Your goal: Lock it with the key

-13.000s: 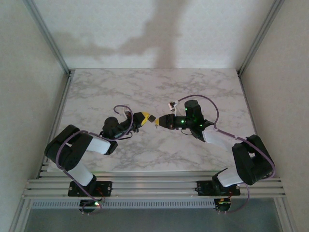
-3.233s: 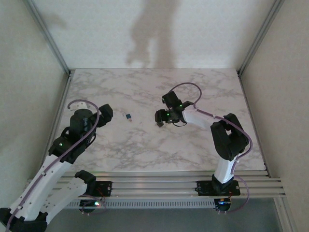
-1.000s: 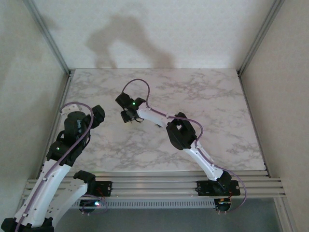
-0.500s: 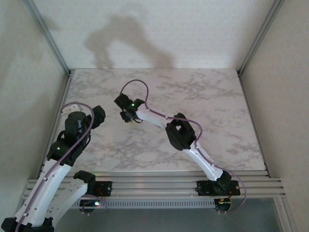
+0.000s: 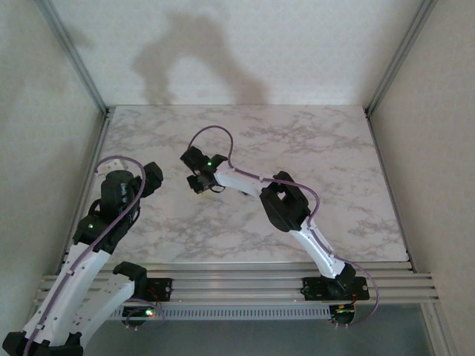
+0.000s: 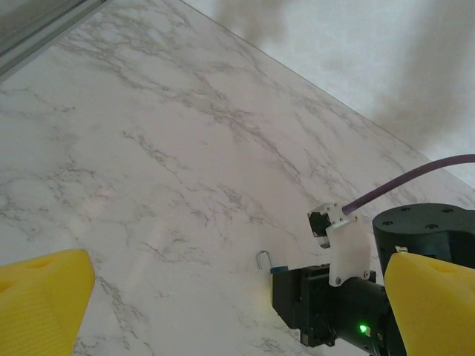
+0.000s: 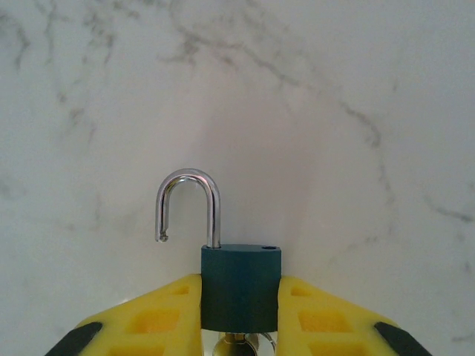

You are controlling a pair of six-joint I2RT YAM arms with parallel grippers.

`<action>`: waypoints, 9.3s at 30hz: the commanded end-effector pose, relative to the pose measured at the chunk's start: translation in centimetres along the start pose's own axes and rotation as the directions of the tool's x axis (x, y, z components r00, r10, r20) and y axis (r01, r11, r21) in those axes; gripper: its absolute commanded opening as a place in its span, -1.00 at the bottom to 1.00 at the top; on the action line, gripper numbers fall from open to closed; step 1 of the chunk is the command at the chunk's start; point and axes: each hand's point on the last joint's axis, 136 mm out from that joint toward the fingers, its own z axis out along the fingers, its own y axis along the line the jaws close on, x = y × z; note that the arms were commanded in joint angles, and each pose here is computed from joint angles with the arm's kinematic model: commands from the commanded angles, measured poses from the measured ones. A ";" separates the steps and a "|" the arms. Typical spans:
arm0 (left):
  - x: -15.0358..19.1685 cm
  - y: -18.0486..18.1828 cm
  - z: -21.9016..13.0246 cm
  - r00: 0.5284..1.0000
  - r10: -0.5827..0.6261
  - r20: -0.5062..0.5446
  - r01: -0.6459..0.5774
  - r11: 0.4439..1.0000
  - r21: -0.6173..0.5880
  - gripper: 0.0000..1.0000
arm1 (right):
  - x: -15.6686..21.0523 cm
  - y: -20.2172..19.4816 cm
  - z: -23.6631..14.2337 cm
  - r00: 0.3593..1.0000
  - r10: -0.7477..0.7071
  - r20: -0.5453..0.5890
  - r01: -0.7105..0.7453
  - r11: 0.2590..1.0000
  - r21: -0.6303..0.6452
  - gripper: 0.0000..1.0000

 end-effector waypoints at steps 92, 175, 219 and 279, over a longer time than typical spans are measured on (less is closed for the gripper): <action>16.4 -14.0 6.4 0.740 -0.163 -0.653 0.473 0.816 0.332 -0.37 | 4.7 -0.6 -19.2 0.973 0.121 0.198 -0.025 0.903 -0.429 -0.63; 16.4 -13.8 5.4 0.737 -0.176 -0.652 0.509 0.780 0.365 -1.00 | 5.6 1.4 -18.0 0.985 0.097 0.141 -0.019 0.880 -0.474 -0.13; 17.1 -6.8 7.0 0.819 -0.149 -0.554 0.314 0.925 0.216 -0.62 | 9.8 -4.9 -7.6 0.846 0.532 -0.024 -0.530 0.837 -0.137 0.22; 19.6 -5.8 6.5 0.776 -0.168 -0.608 0.379 0.895 0.236 -0.14 | 7.5 -6.1 -4.6 0.741 0.671 -0.031 -0.663 0.722 -0.200 -1.00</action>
